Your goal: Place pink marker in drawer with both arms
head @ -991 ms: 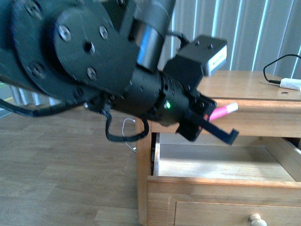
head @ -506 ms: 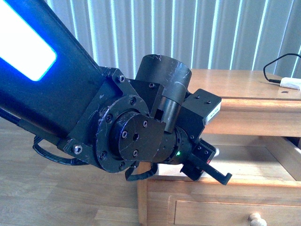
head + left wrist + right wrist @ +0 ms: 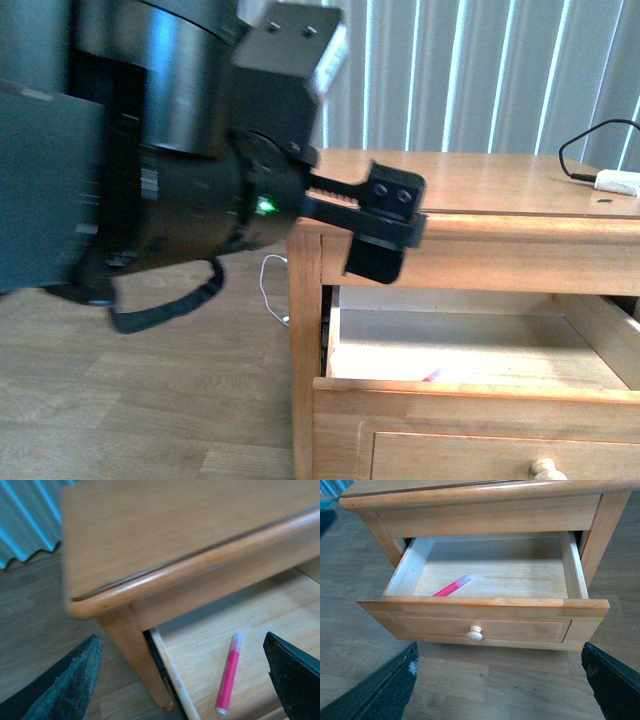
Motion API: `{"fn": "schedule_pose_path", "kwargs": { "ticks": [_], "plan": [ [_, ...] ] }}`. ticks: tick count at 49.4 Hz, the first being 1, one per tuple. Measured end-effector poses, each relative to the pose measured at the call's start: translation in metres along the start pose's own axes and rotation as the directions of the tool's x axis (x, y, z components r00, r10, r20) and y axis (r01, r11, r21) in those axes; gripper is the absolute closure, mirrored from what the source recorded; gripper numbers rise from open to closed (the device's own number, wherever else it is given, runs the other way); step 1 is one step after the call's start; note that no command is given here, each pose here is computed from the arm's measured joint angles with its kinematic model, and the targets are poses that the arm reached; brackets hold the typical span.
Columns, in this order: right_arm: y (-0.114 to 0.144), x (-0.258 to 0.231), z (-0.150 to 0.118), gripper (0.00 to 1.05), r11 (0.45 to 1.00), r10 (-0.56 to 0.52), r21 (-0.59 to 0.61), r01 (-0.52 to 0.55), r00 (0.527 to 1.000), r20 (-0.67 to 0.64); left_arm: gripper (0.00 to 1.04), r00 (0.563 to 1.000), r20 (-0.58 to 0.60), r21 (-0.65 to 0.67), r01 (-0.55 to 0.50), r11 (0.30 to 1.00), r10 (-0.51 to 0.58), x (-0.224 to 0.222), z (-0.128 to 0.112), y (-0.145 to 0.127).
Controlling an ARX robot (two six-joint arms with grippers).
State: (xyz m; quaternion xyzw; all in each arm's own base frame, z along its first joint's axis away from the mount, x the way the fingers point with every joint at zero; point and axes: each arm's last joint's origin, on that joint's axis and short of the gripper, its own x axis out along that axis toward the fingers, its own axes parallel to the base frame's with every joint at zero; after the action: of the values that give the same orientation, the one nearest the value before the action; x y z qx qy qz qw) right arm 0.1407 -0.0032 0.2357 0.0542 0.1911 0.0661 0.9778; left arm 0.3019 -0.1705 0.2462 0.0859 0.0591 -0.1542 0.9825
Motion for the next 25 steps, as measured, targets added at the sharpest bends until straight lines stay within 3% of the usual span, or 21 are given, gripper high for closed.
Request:
{"fn": "schedule_pose_path", "kwargs": {
  "ticks": [9, 25],
  "plan": [
    [0.0, 0.0, 0.0, 0.09, 1.0, 0.0, 0.0, 0.0, 1.0, 0.0, 0.06, 0.982, 0.055, -0.034, -0.176, 0.984, 0.178, -0.077, 0.003, 0.035],
    [0.0, 0.0, 0.0, 0.09, 1.0, 0.0, 0.0, 0.0, 1.0, 0.0, 0.06, 0.911, -0.02, -0.157, -0.41, 0.899, 0.412, -0.183, -0.035, 0.064]
  ]
}}
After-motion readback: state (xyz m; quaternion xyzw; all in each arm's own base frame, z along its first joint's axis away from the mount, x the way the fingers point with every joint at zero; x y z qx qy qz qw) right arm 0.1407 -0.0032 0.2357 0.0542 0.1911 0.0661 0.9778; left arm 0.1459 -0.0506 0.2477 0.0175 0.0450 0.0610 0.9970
